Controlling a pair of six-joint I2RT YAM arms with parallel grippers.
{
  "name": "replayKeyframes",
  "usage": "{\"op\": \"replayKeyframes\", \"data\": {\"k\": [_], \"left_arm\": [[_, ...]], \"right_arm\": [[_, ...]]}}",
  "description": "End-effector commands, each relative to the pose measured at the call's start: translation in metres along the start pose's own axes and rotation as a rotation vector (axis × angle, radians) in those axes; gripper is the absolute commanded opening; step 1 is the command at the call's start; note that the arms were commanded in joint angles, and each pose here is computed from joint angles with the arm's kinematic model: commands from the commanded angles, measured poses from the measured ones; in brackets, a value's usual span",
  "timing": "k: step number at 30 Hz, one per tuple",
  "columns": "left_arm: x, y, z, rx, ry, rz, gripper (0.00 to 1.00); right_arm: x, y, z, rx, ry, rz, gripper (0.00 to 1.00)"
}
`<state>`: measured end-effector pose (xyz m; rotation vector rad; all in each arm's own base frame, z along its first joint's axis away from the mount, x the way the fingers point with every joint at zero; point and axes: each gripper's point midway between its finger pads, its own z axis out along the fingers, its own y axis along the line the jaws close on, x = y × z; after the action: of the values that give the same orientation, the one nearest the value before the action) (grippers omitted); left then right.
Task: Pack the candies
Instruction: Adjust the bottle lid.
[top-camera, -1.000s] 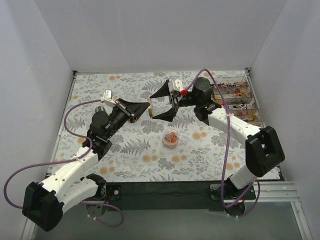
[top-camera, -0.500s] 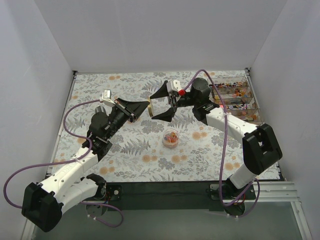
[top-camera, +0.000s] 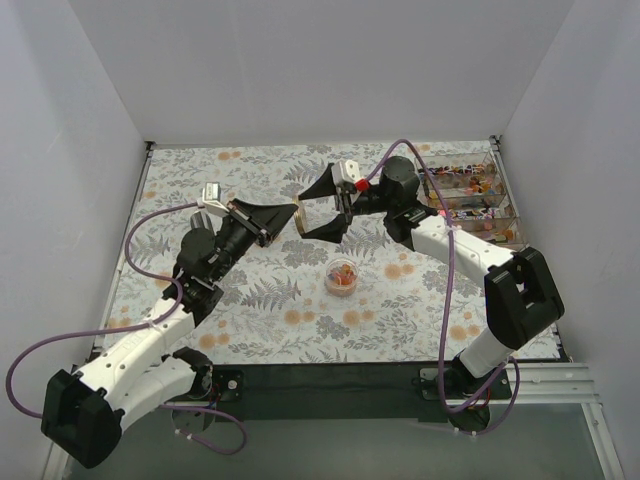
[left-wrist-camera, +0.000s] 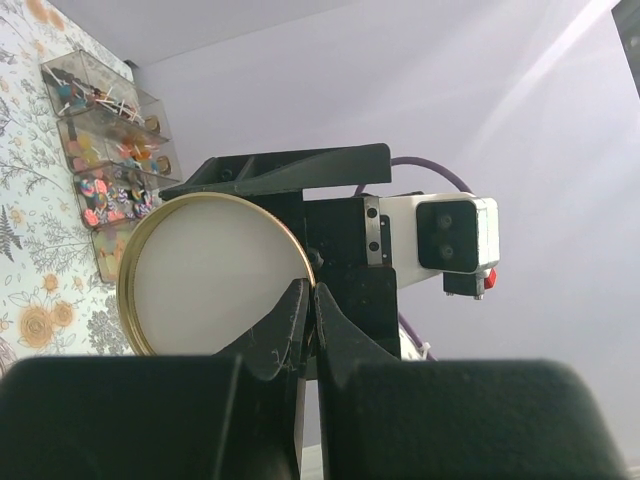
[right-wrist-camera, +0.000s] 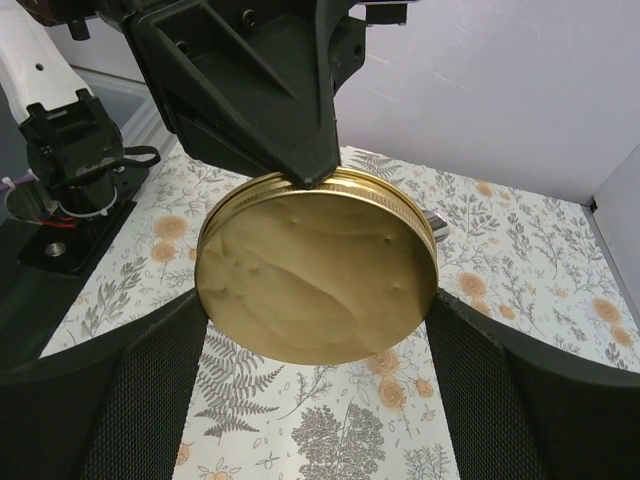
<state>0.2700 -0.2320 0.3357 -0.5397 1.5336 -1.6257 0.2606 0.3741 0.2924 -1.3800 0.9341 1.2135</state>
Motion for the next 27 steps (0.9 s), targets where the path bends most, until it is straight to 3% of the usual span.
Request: {"op": "replayKeyframes", "data": {"k": [1,5,16,20,21,27], "left_arm": [[-0.006,0.003,-0.006,-0.031,-0.044,-0.074,0.00],[-0.008,0.008,-0.008,-0.051,-0.059,-0.059,0.04],[-0.026,0.017,-0.012,-0.145,-0.142,0.077,0.49],[-0.045,0.027,-0.018,-0.257,-0.193,0.315,0.62],[-0.051,0.035,-0.022,-0.314,-0.190,0.431,0.64],[-0.090,0.070,-0.052,-0.547,-0.273,0.789,0.68]], "right_arm": [[-0.014,-0.001,0.002,0.001,-0.025,-0.047,0.71],[-0.010,-0.001,-0.002,0.021,-0.017,-0.029,0.62],[0.015,0.002,-0.017,0.099,0.025,0.084,0.50],[0.032,0.000,-0.027,0.185,0.090,0.161,0.50],[0.042,-0.001,-0.035,0.241,0.145,0.194,0.49],[0.072,-0.002,-0.075,0.465,0.416,0.269,0.51]]}}
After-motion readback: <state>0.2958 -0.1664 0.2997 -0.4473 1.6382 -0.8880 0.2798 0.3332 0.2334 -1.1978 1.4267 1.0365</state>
